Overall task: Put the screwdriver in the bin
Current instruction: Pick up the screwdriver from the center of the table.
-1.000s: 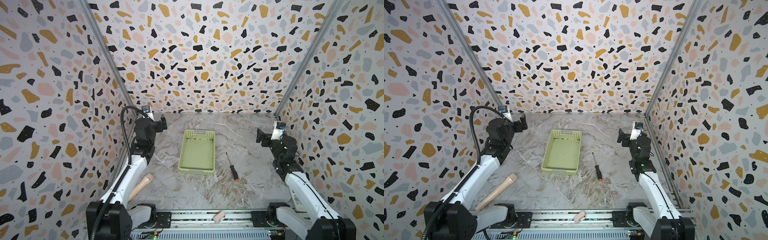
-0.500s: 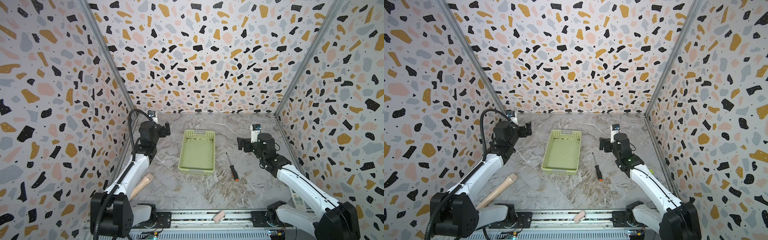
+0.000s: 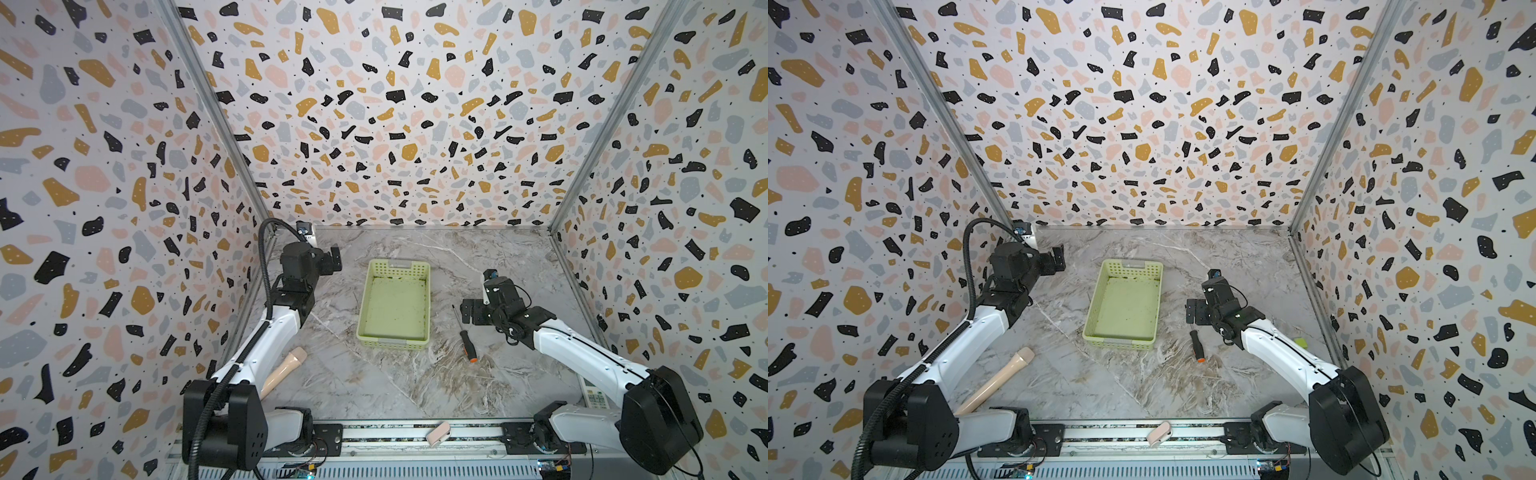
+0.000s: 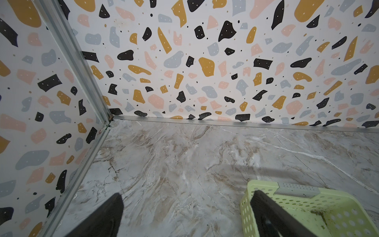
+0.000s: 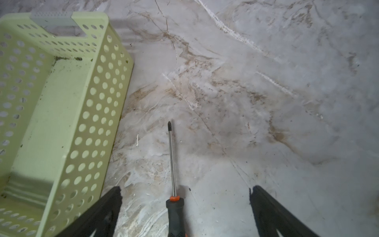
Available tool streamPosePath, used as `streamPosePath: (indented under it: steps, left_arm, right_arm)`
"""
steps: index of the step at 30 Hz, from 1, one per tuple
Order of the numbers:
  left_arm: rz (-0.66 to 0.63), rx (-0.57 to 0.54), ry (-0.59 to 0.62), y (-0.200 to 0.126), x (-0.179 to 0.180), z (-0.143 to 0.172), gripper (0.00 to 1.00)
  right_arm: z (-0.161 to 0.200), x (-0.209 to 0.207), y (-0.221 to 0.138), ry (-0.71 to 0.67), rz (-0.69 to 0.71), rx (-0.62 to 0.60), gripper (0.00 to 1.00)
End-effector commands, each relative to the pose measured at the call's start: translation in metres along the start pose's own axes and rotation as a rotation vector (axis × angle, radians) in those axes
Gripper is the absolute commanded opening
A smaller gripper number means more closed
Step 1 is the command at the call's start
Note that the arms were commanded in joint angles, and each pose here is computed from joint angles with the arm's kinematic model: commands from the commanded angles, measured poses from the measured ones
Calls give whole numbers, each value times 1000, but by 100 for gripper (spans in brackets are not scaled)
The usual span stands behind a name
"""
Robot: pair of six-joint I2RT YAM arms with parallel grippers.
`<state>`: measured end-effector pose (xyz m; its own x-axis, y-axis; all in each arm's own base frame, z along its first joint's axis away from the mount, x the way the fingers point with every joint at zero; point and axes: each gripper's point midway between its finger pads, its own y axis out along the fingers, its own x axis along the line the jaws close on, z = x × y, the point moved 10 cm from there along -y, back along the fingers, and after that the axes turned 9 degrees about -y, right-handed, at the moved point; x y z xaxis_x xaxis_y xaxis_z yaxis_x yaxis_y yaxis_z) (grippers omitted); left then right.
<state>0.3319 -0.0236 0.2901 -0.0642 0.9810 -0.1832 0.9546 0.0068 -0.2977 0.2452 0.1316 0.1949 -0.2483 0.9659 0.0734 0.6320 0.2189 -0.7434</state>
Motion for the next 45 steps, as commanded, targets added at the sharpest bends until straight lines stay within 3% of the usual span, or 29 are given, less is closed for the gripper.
streamPosePath:
  steps: [1, 15, 22, 28, 45]
  left_arm:
    - [-10, -50, -8, -1, -1, -13, 99]
    - [-18, -52, -11, -2, 0, -13, 99]
    - [-23, -50, -13, -1, 1, -11, 99]
    - [-28, -51, -17, 0, 1, -12, 100]
    - [-36, -50, -18, 0, 1, -11, 100]
  right_arm:
    - [12, 8, 1, 22, -2, 46, 100]
    - [50, 37, 8, -94, 17, 284, 95]
    - [61, 33, 12, -113, 57, 314, 89]
    - [65, 33, 19, -143, 62, 348, 78]
    - [74, 33, 31, -145, 31, 393, 68]
